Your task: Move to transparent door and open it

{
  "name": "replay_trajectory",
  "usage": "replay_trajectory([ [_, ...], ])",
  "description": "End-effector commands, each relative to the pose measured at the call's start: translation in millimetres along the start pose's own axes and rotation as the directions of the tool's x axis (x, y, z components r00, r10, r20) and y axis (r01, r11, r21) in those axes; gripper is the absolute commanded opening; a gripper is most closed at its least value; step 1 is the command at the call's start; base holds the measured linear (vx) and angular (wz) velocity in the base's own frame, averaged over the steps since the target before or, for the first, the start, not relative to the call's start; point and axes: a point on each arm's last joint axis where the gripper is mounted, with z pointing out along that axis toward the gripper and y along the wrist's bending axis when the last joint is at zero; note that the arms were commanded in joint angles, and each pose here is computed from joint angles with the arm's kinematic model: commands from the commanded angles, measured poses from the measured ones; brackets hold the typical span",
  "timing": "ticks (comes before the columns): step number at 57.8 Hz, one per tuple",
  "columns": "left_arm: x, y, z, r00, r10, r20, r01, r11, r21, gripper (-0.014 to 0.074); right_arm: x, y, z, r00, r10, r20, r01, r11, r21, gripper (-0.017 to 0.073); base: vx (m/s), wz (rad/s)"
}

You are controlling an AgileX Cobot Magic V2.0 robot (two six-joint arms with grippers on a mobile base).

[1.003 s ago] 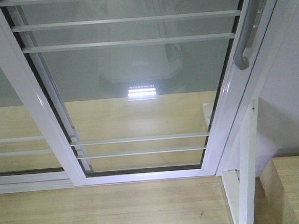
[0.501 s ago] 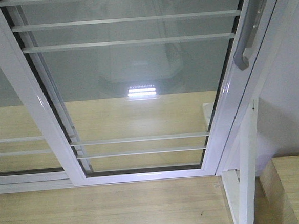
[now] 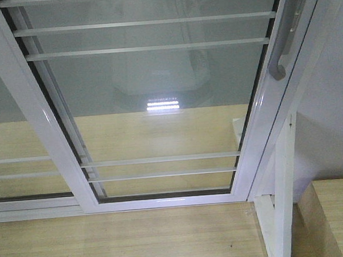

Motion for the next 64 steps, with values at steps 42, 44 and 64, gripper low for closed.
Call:
replay_trajectory([
  [42,68.6,-0.4,75.1,0.930,-0.001,-0.367,0.001,1.000,-0.002,0.0396,82.5,12.9,96.2,0.944,0.050,-0.325,-0.069,0.997,-0.046,0.0463,0.00,0.00],
  [44,68.6,-0.4,75.1,0.930,-0.001,-0.367,0.001,1.000,-0.002,0.0420,86.7,13.0,97.8,0.933,0.097,-0.348,-0.113,0.993,-0.026,0.0479,0.00,0.00],
  [64,68.3,-0.3,75.3,0.932,-0.012,-0.363,0.010,1.000,-0.006,0.0466,119.3,51.4,129.5,0.952,0.042,-0.303,-0.108,0.973,-0.205,0.0490,0.00,0.00],
])
